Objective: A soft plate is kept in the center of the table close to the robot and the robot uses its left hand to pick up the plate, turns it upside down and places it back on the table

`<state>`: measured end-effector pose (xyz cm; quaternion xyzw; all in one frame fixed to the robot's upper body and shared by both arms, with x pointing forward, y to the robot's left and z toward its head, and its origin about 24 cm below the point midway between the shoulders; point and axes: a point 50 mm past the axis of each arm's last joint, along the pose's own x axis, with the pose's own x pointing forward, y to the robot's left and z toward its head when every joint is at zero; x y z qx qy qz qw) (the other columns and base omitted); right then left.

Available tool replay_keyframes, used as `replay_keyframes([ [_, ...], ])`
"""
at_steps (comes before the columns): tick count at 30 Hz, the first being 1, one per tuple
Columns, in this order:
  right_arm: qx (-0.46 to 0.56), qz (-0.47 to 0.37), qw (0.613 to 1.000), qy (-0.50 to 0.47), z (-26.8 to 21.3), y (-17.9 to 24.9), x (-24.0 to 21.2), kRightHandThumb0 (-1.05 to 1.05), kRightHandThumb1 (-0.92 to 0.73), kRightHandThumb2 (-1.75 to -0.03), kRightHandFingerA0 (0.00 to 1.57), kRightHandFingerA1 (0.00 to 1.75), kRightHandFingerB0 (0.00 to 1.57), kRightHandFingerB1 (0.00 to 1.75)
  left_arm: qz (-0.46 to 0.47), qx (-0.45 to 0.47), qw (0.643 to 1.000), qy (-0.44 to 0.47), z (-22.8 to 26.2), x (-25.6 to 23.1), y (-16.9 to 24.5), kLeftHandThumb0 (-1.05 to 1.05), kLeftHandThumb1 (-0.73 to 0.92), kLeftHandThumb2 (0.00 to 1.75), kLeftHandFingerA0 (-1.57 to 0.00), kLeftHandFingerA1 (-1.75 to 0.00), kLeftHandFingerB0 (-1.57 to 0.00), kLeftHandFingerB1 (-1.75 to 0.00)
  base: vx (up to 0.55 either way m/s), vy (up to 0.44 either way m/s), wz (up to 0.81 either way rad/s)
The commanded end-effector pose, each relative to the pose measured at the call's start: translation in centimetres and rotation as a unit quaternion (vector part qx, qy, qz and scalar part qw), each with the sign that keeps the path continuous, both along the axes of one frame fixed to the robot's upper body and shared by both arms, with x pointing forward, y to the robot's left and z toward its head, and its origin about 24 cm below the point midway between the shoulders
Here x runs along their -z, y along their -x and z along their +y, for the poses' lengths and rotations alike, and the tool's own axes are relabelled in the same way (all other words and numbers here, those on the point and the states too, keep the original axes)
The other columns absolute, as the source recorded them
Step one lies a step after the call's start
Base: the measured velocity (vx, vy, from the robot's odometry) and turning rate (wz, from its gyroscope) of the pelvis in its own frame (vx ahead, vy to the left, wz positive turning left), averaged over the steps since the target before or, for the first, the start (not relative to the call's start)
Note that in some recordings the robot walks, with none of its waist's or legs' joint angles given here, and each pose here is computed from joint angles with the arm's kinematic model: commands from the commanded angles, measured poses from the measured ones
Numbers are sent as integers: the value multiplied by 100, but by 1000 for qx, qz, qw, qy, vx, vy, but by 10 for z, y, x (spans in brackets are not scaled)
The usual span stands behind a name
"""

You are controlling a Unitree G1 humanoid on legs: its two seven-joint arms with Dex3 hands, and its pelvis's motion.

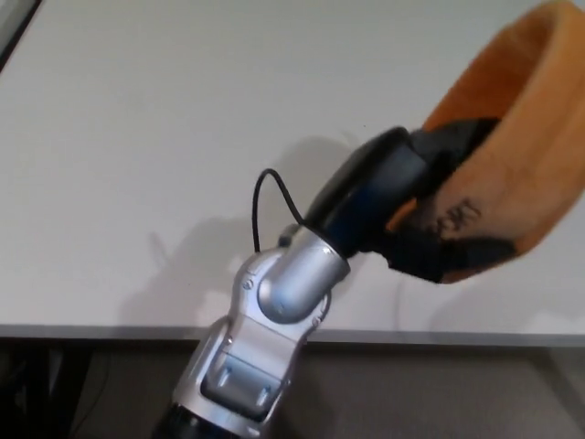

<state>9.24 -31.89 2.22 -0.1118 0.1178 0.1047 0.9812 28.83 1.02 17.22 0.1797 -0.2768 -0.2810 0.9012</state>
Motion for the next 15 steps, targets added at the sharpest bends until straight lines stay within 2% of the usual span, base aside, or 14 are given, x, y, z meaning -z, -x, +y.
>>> replay_keyframes([
  [1, -32, 21, 999, 25, -1, 3, -6, -81, -92, -69, 26, 40, 8, 21, 205, 63, 672, 709, 123, -61, -39, -40, 50, 90, -124, -145, -101, -134, 0, 0, 0],
  [2, -33, 21, 999, 26, -1, 3, -6, -81, -92, -69, 26, 40, 8, 21, 206, 47, 660, 721, 131, -56, -41, -40, 50, 90, -124, -145, -101, -134, 0, 0, 0],
  [3, -33, 20, 999, 26, -1, 3, -6, -80, -92, -70, 26, 41, 8, 21, 207, 29, 644, 736, 138, -52, -43, -30, 67, 65, -98, -175, -70, -175, 0, 0, 0],
  [5, -33, 20, 999, 28, -2, 2, -5, -81, -92, -69, 26, 40, 9, 21, 211, -7, 605, 768, 154, -39, -48, -27, 66, 61, -98, -175, -59, -175, 0, 0, 0],
  [6, -33, 20, 999, 28, -2, 2, -5, -81, -92, -69, 26, 40, 9, 21, 210, -30, 586, 782, 163, -32, -50, -27, 66, 61, -98, -175, -59, -175, 0, 0, 0],
  [7, -33, 21, 999, 27, -2, 2, -5, -80, -92, -68, 26, 40, 8, 21, 209, -38, 576, 790, 167, -27, -51, -26, 69, 60, -94, -175, -51, -175, 0, 0, 0],
  [8, -32, 21, 999, 25, -2, 2, -5, -80, -92, -68, 26, 40, 8, 21, 208, -43, 568, 796, 171, -22, -51, -26, 69, 60, -94, -175, -51, -175, 0, 0, 0],
  [9, -33, 18, 999, 27, -2, 0, -5, -80, -92, -69, 26, 40, 8, 21, 208, -59, 546, 809, 178, -15, -52, -25, 71, 58, -92, -175, -40, -175, 0, 0, 0],
  [10, -33, 17, 999, 28, -1, -1, -5, -80, -92, -69, 26, 41, 9, 21, 207, -73, 534, 817, 184, -9, -53, -38, 55, 86, -119, -147, -73, -122, 0, 0, 0],
  [11, -34, 17, 999, 29, -1, -1, -6, -80, -92, -69, 26, 41, 9, 21, 205, -82, 528, 820, 188, -5, -54, -38, 55, 86, -119, -147, -73, -122, 0, 0, 0],
  [12, -34, 19, 999, 31, 0, 0, -5, -80, -92, -70, 26, 40, 8, 21, 208, -92, 510, 830, 194, 5, -54, -25, 74, 60, -91, -175, -33, -164, 0, 0, 0],
  [13, -34, 20, 999, 30, 0, 1, -5, -79, -92, -69, 26, 40, 8, 21, 211, -100, 500, 834, 198, 13, -53, -26, 73, 64, -93, -175, -36, -148, 0, 0, 0],
  [14, -33, 21, 999, 28, 0, 3, -5, -79, -92, -69, 26, 40, 8, 21, 212, -105, 498, 835, 200, 18, -53, -26, 73, 64, -93, -175, -36, -148, 0, 0, 0],
  [15, -32, 21, 999, 23, 0, 2, -4, -79, -92, -69, 25, 40, 8, 21, 216, -113, 483, 841, 203, 23, -53, -26, 69, 65, -95, -175, -37, -121, 0, 0, 0],
])
